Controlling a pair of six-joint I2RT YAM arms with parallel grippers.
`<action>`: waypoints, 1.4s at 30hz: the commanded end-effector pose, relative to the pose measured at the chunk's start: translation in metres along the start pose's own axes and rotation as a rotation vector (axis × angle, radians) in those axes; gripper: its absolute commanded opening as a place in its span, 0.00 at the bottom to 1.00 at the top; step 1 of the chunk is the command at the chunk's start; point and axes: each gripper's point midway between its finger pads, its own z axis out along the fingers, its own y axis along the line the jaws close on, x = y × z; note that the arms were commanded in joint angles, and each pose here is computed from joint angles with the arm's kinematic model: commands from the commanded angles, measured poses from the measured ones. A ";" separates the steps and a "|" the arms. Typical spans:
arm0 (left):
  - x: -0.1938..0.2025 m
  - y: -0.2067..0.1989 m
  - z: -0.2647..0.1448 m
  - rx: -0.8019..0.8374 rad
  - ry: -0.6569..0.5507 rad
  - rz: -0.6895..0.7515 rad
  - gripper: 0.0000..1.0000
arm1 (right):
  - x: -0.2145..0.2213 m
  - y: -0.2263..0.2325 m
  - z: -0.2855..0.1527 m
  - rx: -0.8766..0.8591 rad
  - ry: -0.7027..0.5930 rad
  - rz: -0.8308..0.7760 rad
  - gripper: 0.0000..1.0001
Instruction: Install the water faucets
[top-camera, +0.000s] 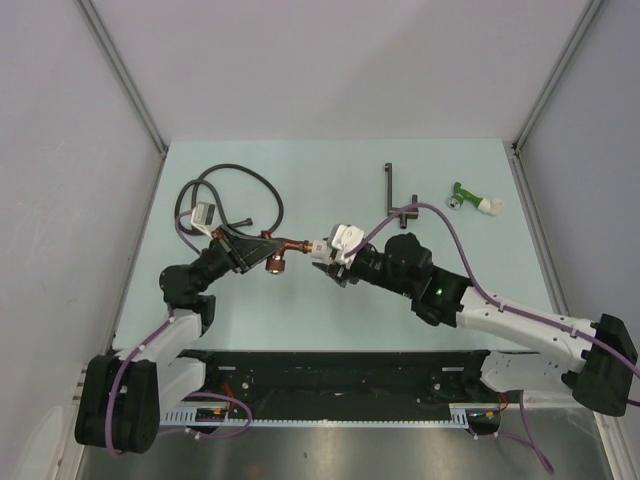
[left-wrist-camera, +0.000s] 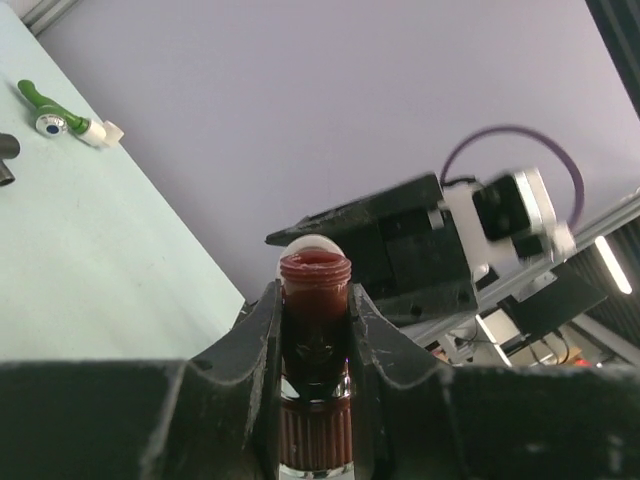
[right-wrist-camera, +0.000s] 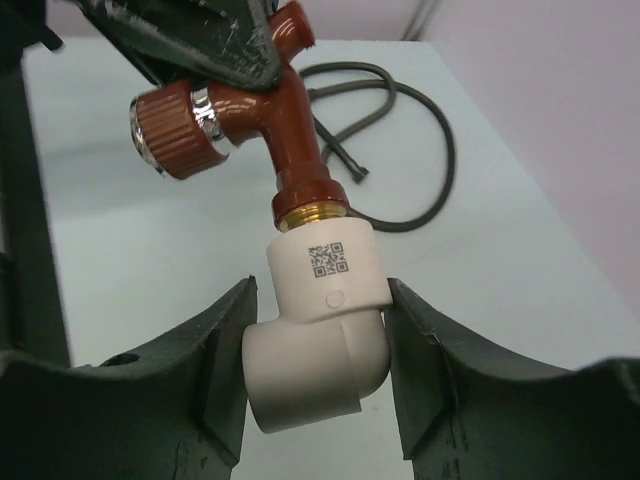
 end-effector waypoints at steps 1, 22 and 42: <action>0.005 -0.082 -0.011 0.325 -0.040 0.479 0.00 | -0.057 -0.013 -0.012 -0.121 -0.146 0.374 0.00; 0.009 -0.082 -0.016 0.324 -0.057 0.490 0.00 | -0.048 -0.047 -0.026 -0.146 -0.069 0.791 0.63; 0.005 -0.071 -0.013 0.289 -0.042 0.384 0.00 | -0.038 -0.022 -0.025 0.030 -0.096 -0.107 0.86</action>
